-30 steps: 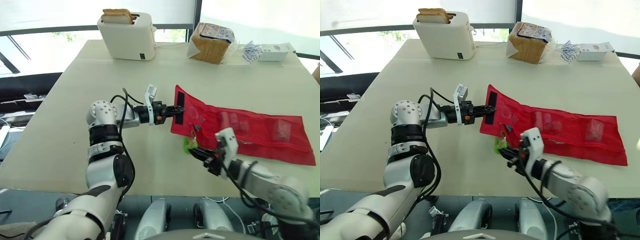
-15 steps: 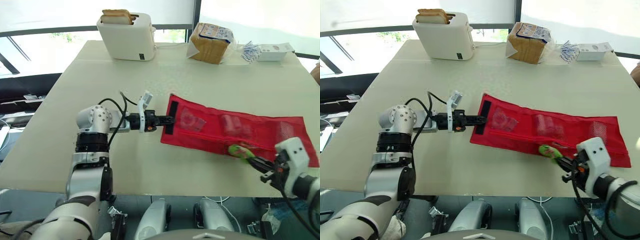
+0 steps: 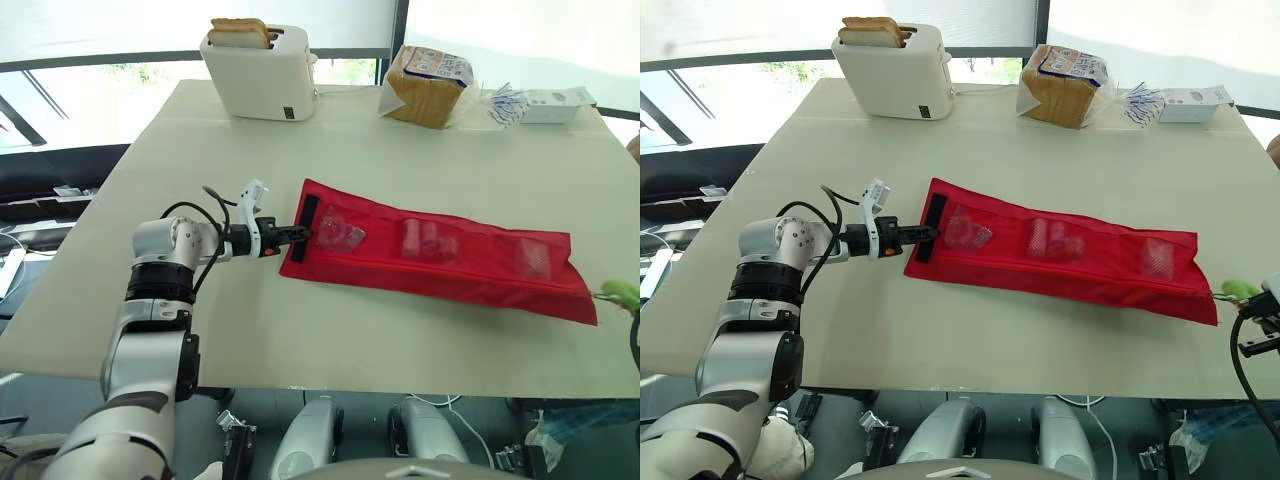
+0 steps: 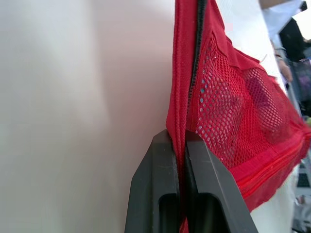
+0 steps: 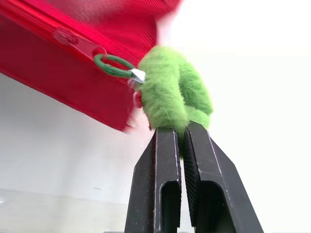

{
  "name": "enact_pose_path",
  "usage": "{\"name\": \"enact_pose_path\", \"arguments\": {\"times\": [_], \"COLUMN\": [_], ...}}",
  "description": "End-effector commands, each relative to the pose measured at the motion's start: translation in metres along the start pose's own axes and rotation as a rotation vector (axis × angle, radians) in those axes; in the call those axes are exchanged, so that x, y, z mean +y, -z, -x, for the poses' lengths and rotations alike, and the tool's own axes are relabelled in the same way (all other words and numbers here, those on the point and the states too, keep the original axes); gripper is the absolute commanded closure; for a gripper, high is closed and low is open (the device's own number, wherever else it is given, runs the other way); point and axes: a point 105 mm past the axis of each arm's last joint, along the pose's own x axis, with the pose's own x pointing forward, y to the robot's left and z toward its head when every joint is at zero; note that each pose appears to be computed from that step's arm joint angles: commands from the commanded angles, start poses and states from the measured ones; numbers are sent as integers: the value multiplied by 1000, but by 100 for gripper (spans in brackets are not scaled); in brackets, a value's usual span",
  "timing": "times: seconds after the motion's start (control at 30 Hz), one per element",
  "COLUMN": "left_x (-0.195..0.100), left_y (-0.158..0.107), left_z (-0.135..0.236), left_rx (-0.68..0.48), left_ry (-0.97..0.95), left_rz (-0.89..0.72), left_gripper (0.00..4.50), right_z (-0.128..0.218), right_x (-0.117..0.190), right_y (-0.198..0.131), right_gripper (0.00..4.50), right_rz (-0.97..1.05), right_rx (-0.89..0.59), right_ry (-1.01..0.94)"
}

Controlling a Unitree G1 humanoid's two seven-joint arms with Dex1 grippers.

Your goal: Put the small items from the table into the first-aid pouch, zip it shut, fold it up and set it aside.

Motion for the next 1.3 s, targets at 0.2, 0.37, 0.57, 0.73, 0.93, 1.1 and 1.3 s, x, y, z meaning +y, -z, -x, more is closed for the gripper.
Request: {"name": "enact_pose_path", "arguments": {"times": [0.2, 0.37, 0.57, 0.73, 0.93, 1.1, 1.3], "left_x": [22, 31, 47, 64, 58, -20, -131], "left_y": [-15, -2, 16, 5, -56, -69, -2], "left_z": [30, 47, 55, 69, 81, 53, 19], "left_rx": [-101, -89, -86, -201, -559, -590, -337], "left_ry": [-101, -118, -200, -301, -474, -68, 506], "left_rz": [-16, -24, -127, -170, -336, -513, -872], "left_gripper": [450, 450, 450, 284, 18, 18, 0], "right_z": [-17, -33, -53, -54, -29, -5, 3], "right_x": [-25, -7, 24, 27, -1, 16, 45], "right_y": [-13, -25, -32, -15, -19, -34, -67], "right_gripper": [445, 445, 445, 450, 158, 158, 4], "right_rz": [123, 131, 79, 44, -184, -300, -421], "right_rx": [-4, -85, -155, -134, -275, -380, -553], "right_ry": [135, 40, -94, -149, -83, -290, -436]}}
